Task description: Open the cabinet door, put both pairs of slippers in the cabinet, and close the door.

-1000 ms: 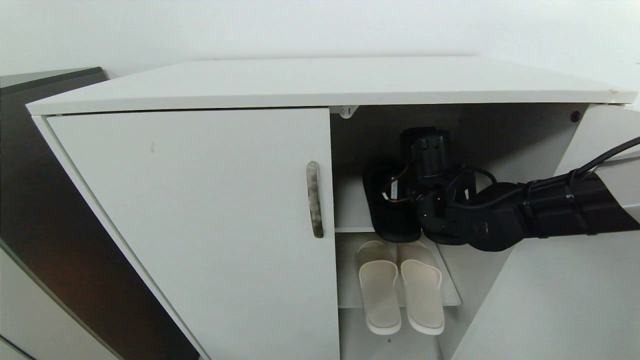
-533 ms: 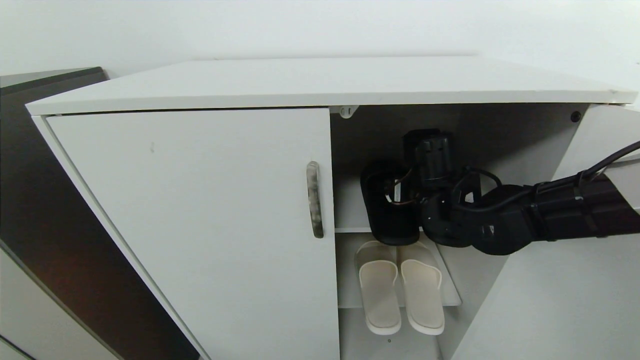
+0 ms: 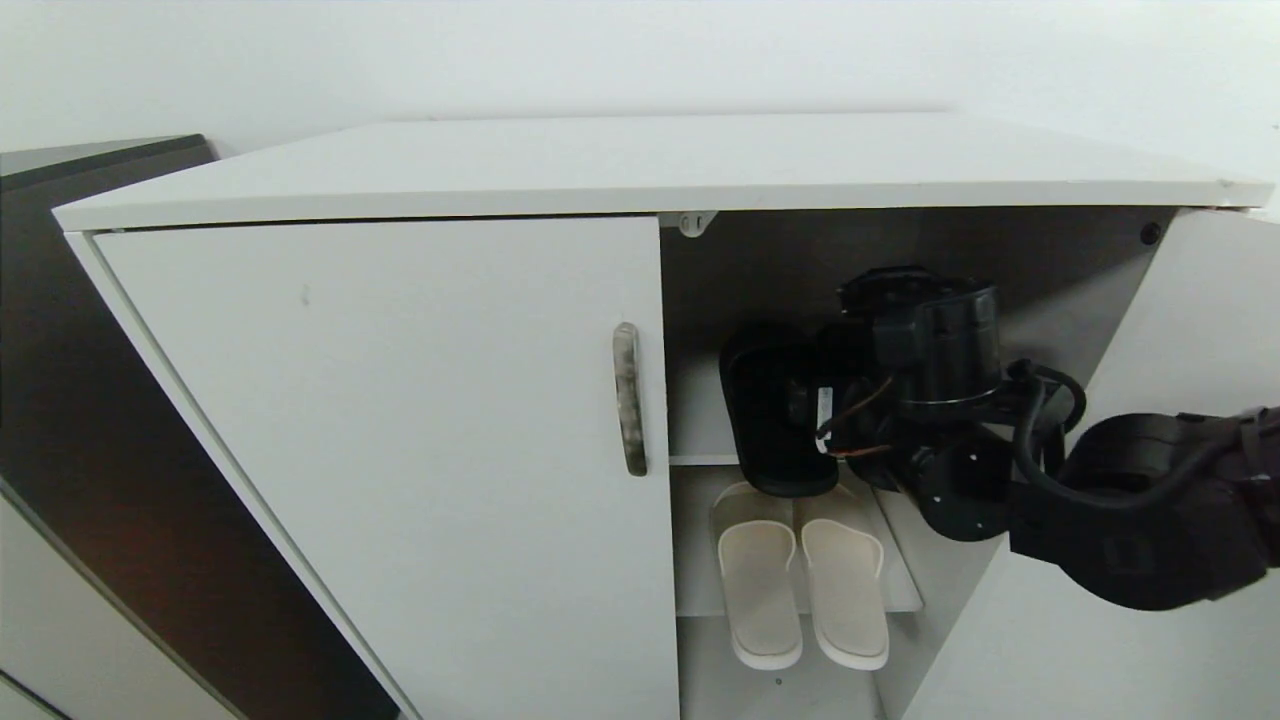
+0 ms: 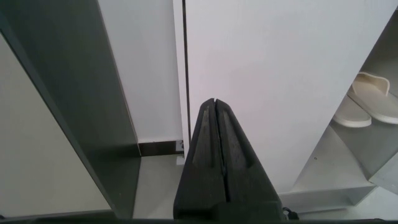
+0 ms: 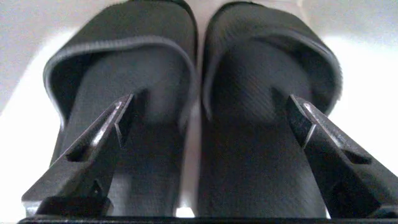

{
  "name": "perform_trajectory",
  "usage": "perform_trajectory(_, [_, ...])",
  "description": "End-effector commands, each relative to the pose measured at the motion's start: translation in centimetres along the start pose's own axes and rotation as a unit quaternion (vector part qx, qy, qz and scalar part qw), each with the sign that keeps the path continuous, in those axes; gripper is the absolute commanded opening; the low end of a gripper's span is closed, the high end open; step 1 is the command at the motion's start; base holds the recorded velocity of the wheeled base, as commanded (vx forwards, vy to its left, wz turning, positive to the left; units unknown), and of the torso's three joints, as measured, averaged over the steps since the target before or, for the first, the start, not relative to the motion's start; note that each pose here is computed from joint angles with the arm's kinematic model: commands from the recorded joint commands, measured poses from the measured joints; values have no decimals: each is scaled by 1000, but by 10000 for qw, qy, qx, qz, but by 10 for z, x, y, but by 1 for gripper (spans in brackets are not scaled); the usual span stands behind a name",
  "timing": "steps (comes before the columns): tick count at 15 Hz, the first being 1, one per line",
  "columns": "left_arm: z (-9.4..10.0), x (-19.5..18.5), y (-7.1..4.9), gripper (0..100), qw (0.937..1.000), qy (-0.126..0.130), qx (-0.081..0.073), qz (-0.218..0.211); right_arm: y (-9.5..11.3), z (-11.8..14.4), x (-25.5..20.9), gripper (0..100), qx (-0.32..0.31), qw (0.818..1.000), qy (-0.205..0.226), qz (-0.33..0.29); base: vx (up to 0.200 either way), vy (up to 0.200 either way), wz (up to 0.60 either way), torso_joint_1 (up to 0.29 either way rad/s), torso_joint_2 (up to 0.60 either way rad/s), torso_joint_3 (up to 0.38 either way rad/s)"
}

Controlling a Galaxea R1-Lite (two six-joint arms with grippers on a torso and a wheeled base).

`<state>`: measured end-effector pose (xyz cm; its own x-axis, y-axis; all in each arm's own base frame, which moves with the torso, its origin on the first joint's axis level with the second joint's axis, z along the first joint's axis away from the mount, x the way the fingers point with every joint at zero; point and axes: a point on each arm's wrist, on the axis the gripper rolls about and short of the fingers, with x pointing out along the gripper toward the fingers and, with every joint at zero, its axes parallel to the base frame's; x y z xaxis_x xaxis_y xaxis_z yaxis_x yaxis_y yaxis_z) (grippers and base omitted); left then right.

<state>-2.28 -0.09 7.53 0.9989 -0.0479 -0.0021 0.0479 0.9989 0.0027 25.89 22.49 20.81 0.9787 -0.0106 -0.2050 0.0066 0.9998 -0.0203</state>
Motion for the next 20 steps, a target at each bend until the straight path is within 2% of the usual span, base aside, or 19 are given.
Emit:
perform_trajectory(1, [0, 0, 0, 0, 10000, 5, 1, 2, -13, -5, -34, 100, 16, 9996, -36, 276, 0, 0, 0, 0, 0, 0])
perform_trajectory(4, [0, 0, 0, 0, 10000, 5, 1, 2, -13, -13, -60, 100, 13, 9975, -112, 691, 0, 0, 0, 0, 0, 0])
perform_trajectory(5, [0, 0, 0, 0, 10000, 5, 1, 2, -12, -15, -63, 0, -3, 9972, -107, 742, 0, 0, 0, 0, 0, 0])
perform_trajectory(20, [0, 0, 0, 0, 10000, 5, -6, 2, -9, -34, -63, 0, -257, 9967, 117, 762, 0, 0, 0, 0, 0, 0])
